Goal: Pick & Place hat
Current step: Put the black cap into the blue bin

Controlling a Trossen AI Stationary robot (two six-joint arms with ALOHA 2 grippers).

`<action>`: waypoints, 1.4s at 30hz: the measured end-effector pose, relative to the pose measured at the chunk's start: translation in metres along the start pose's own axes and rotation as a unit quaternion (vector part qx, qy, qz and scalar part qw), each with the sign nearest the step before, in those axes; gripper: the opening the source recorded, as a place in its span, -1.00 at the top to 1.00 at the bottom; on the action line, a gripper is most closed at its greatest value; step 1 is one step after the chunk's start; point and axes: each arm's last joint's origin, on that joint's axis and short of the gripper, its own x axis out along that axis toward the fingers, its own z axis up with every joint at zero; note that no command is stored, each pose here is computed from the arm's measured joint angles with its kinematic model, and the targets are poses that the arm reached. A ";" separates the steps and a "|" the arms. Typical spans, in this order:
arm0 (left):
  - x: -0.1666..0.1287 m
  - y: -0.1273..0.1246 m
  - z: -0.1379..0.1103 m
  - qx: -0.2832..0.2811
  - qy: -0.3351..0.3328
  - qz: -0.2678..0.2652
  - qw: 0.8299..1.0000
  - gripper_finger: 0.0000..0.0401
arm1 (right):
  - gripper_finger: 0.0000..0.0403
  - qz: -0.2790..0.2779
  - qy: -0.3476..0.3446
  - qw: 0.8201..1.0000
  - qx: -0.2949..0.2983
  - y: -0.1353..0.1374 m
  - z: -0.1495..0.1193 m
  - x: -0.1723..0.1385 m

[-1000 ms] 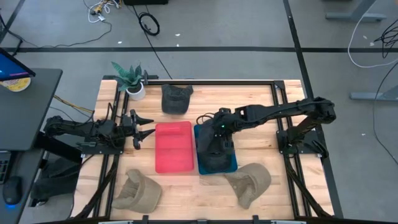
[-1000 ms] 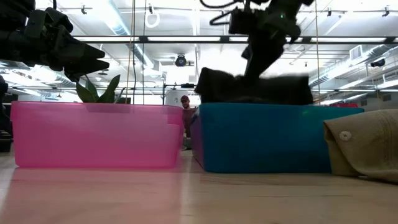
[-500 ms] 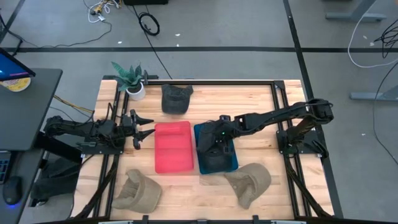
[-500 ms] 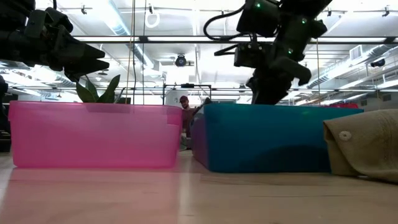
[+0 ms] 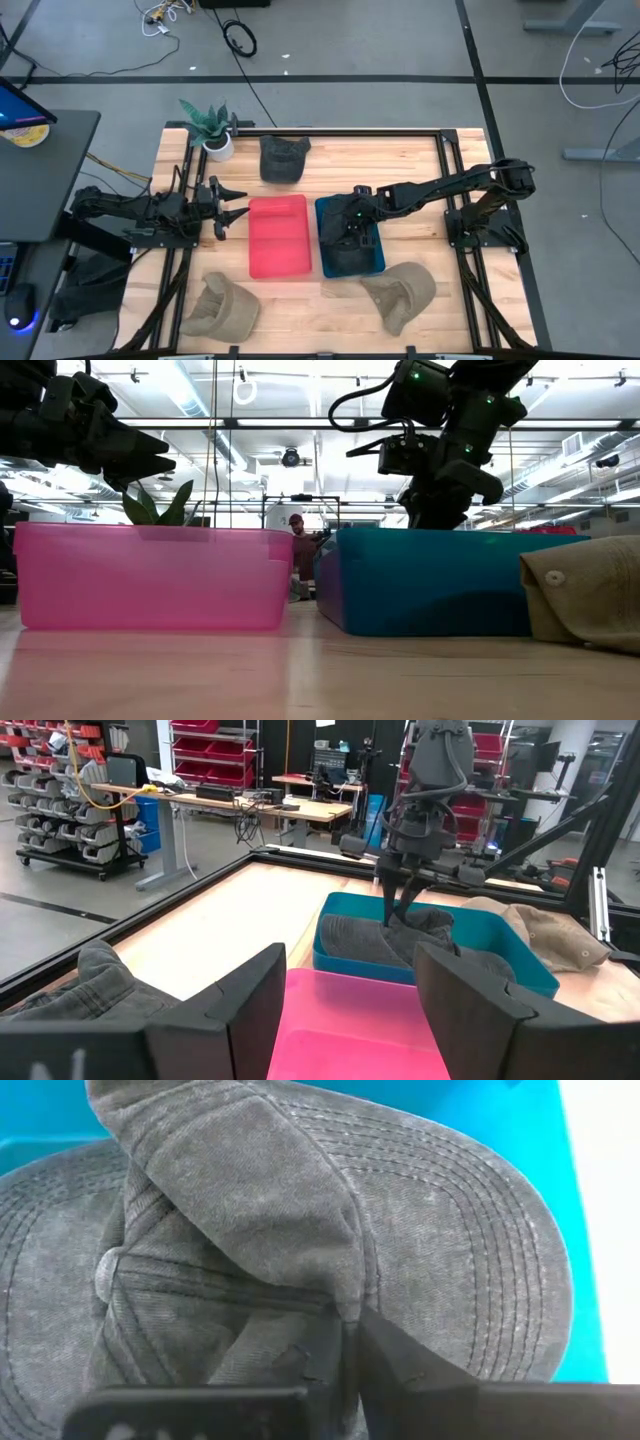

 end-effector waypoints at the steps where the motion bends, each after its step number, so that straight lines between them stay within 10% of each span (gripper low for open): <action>1: 0.000 0.000 0.000 0.000 0.000 0.000 1.000 -0.12 | 0.76 0.001 -0.001 1.000 0.000 0.000 0.000 0.000; 21: 0.000 0.000 0.000 0.000 0.000 0.000 1.000 -0.12 | -0.08 0.004 -0.091 0.996 -0.004 -0.006 0.028 -0.050; 35: 0.000 0.000 0.000 0.000 0.002 0.000 1.000 -0.12 | -0.17 -0.098 -0.140 0.984 0.044 -0.023 0.032 -0.068; 42: 0.000 0.000 -0.001 0.001 0.003 0.000 1.000 -0.12 | -0.17 0.002 -0.254 0.967 0.002 -0.019 0.019 -0.106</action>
